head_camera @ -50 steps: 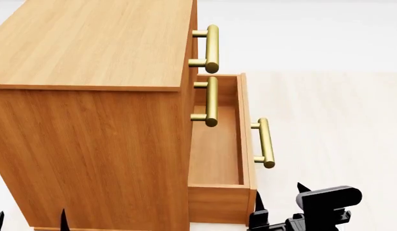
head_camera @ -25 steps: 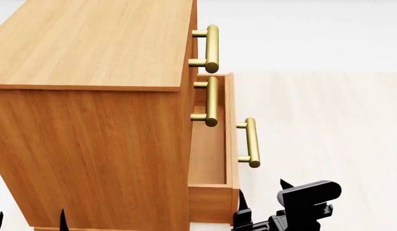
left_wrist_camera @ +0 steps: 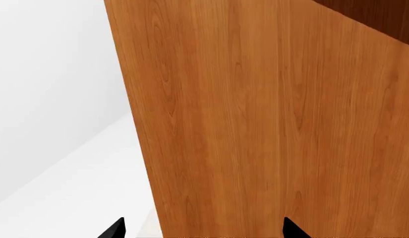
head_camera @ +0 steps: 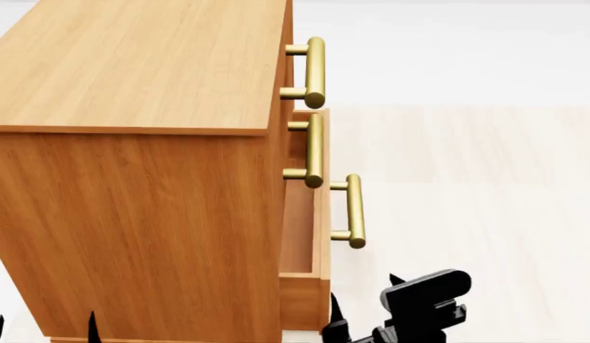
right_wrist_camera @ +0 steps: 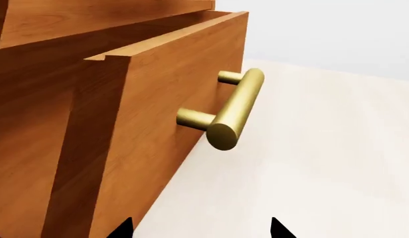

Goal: Close the bottom drawer of the cabinet.

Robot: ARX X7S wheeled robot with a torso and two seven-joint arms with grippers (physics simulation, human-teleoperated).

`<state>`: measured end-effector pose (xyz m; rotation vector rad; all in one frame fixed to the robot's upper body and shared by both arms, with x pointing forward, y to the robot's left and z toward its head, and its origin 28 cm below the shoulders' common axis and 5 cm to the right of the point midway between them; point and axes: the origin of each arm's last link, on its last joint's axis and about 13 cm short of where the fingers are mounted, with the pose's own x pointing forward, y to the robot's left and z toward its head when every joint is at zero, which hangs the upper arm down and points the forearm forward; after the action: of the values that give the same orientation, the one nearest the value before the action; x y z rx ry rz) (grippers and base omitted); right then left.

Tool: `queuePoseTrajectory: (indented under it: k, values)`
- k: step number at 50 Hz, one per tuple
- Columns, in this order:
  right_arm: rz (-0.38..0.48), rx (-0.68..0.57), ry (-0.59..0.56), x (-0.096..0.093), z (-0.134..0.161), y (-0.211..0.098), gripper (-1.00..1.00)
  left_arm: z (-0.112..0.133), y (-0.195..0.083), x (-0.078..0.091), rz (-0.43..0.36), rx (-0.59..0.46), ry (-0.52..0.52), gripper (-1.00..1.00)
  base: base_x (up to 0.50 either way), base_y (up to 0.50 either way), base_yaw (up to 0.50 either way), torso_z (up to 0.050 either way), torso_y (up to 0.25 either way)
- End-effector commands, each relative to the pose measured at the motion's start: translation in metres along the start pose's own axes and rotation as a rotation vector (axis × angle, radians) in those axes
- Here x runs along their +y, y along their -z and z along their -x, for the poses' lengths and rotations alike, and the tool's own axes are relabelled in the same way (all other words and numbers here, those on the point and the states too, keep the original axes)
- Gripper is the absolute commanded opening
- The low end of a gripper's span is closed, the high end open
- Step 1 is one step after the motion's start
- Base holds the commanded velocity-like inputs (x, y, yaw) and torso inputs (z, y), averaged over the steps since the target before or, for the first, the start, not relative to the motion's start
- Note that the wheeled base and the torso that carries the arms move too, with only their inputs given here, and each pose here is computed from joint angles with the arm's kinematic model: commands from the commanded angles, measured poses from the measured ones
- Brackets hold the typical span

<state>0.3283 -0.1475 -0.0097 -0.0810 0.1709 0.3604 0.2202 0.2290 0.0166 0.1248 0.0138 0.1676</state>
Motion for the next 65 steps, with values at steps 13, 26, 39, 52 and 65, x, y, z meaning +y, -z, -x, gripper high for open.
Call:
queuePoseTrajectory:
  k: [13, 26, 39, 52, 65]
  values:
    - [0.088, 0.036, -0.143, 0.024, -0.009, 0.002, 1.00, 0.005, -0.001, -0.003, 0.049, -0.034, 0.044, 1.00, 0.00, 0.00, 0.00, 0.000, 0.000]
    - [0.130, 0.028, -0.196, 0.031, -0.014, -0.003, 1.00, 0.005, -0.001, -0.004, 0.046, -0.033, 0.045, 1.00, 0.00, 0.00, 0.00, 0.000, 0.000]
    - [0.179, 0.026, -0.249, 0.034, -0.020, -0.010, 1.00, 0.006, -0.001, -0.004, 0.044, -0.033, 0.048, 1.00, 0.00, 0.00, 0.00, 0.000, 0.000]
    - [0.234, 0.022, -0.298, 0.038, -0.025, -0.016, 1.00, 0.006, 0.000, -0.004, 0.042, -0.034, 0.045, 1.00, 0.00, 0.00, 0.00, 0.000, 0.000]
    - [0.251, 0.015, -0.300, 0.037, -0.026, -0.019, 1.00, 0.006, 0.001, -0.004, 0.042, -0.033, 0.045, 1.00, 0.00, 0.00, 0.00, 0.000, 0.000]
